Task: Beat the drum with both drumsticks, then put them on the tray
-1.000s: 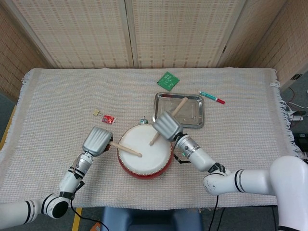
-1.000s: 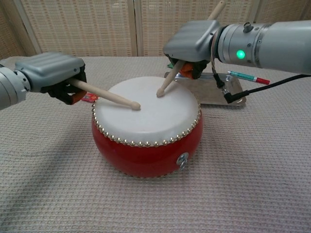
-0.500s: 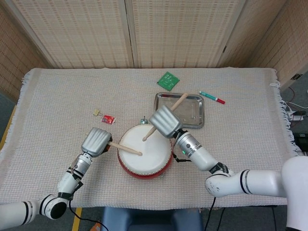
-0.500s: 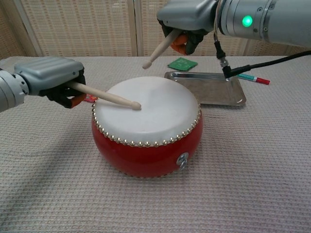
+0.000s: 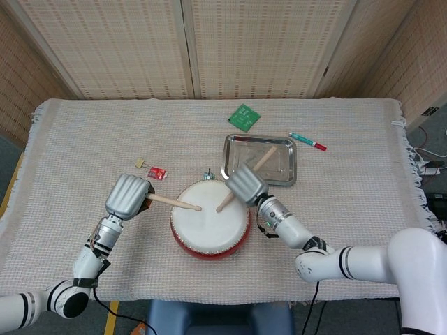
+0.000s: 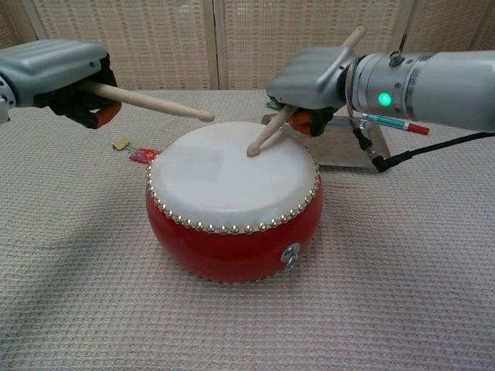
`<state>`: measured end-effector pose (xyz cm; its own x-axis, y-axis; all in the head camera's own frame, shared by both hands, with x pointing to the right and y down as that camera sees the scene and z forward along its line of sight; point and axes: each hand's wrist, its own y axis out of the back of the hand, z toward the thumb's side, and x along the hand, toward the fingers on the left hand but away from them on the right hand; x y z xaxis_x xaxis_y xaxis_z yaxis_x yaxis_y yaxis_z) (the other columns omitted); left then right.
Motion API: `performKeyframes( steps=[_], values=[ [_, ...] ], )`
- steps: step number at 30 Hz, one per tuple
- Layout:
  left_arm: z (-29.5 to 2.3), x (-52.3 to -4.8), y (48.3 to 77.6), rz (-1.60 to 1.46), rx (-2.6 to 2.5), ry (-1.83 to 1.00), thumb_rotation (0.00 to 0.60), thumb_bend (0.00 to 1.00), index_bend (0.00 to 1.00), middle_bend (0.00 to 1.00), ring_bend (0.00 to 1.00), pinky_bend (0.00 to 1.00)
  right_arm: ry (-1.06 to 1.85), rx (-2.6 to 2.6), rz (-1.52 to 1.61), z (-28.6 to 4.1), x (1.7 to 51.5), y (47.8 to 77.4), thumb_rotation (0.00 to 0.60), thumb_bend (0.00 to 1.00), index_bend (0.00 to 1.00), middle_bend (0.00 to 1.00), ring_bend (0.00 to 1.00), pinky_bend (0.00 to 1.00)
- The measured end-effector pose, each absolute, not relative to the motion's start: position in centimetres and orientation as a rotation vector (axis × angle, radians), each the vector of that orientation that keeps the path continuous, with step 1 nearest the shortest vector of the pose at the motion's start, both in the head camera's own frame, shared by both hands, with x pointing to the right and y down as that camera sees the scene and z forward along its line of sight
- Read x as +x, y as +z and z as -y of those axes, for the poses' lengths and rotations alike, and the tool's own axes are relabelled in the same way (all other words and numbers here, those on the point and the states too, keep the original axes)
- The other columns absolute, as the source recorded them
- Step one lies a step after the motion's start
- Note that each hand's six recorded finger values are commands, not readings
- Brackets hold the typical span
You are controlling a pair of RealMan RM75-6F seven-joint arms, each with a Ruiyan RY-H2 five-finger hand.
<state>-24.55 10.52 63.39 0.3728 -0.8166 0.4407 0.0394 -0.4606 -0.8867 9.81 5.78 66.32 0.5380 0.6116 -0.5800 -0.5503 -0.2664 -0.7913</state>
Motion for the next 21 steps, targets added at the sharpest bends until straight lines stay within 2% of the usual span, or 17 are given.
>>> performKeyframes(
  steps=[7,10,14,21],
  values=[
    [-12.9,-23.6,67.4,-0.543,-1.784,-1.270,0.600,0.71,1.00,1.00,1.00,1.00,1.033,-1.517,0.190,-4.9,9.2,62.3,0.600,0.82,1.00,1.00,1.00,1.00],
    [-13.4,-23.3,68.3,-0.508,-1.778,-1.289,0.600,0.71,1.00,1.00,1.00,1.00,1.036,-1.526,0.191,-5.0,9.5,62.2,0.600,0.82,1.00,1.00,1.00,1.00],
    [-12.5,-23.7,66.8,-0.584,-1.755,-1.266,0.600,0.71,1.00,1.00,1.00,1.00,1.062,-1.517,0.148,-5.4,9.8,63.6,0.600,0.82,1.00,1.00,1.00,1.00],
    [-10.1,-25.5,62.0,-0.771,-1.725,-1.195,0.600,0.71,1.00,1.00,1.00,1.00,1.131,-1.502,0.065,-6.3,10.5,66.8,0.600,0.82,1.00,1.00,1.00,1.00]
  ],
)
